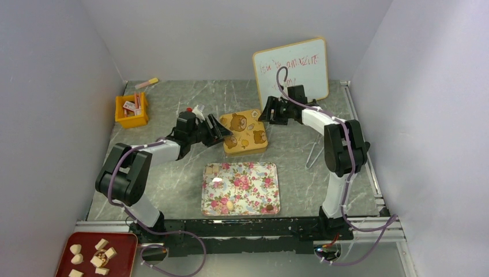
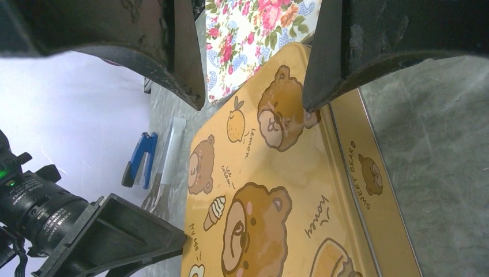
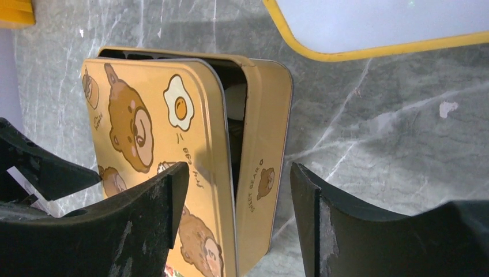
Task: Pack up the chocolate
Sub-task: Close the box lid on the packing box.
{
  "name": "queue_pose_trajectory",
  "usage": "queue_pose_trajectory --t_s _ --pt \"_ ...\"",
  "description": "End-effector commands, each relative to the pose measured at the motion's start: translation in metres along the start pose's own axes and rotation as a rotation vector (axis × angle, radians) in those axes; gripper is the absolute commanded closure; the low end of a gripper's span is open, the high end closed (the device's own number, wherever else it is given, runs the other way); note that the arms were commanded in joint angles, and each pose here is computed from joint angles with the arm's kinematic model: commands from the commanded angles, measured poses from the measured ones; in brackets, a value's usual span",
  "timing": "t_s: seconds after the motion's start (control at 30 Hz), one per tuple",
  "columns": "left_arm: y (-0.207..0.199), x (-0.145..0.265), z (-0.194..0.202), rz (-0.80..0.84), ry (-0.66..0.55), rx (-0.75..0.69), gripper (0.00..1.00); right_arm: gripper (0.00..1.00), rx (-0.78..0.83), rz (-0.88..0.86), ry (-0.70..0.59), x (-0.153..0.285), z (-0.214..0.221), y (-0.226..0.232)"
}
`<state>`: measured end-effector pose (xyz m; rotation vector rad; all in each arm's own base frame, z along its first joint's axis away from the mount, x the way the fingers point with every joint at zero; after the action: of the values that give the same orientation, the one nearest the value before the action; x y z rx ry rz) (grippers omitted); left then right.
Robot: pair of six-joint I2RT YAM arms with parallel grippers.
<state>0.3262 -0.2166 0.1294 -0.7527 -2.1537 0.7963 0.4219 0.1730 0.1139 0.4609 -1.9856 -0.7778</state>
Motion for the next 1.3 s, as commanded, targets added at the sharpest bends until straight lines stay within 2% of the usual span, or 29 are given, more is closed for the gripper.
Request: queue_pose_trajectory --t_s 0.0,0.23,0.3,0.37,0.67,1.27 --pt "-0.011 0.006 -0.018 -0.011 -0.053 -0.063 0.32 0.31 0.040 -0.067 -0.047 -0.001 -0.022 0.019" --pt "-0.016 0.015 -0.033 -0.030 -0.090 -0.078 0.32 0.29 0.035 -0.079 -0.041 -0.011 -0.027 0.018" --pt "-0.014 0.016 -0.034 -0.042 -0.093 -0.082 0.32 0.20 0.032 -0.084 -0.038 -0.013 -0.028 0.018" --pt "-0.012 0.017 -0.033 -0.052 -0.091 -0.083 0.32 0.20 0.031 -0.087 -0.033 -0.016 -0.028 0.019" --pt "0.009 0.011 -0.017 -0.086 -0.055 -0.064 0.32 0.20 0.025 -0.083 -0.030 -0.028 -0.028 0.015" --pt "0.035 -0.016 -0.011 -0.123 -0.009 -0.055 0.32 0.21 -0.016 -0.074 -0.006 -0.059 -0.030 0.008"
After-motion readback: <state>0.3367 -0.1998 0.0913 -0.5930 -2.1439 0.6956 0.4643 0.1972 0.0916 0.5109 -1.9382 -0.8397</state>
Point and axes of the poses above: each gripper's point midway between its finger pads, its own x axis back along the fingers, its own y axis along the line the jaws close on, z = x × y, the point moved 5 cm from there along x, back along the fingers, and after that the axes turned 14 degrees about -x, right-handed, at the moved point
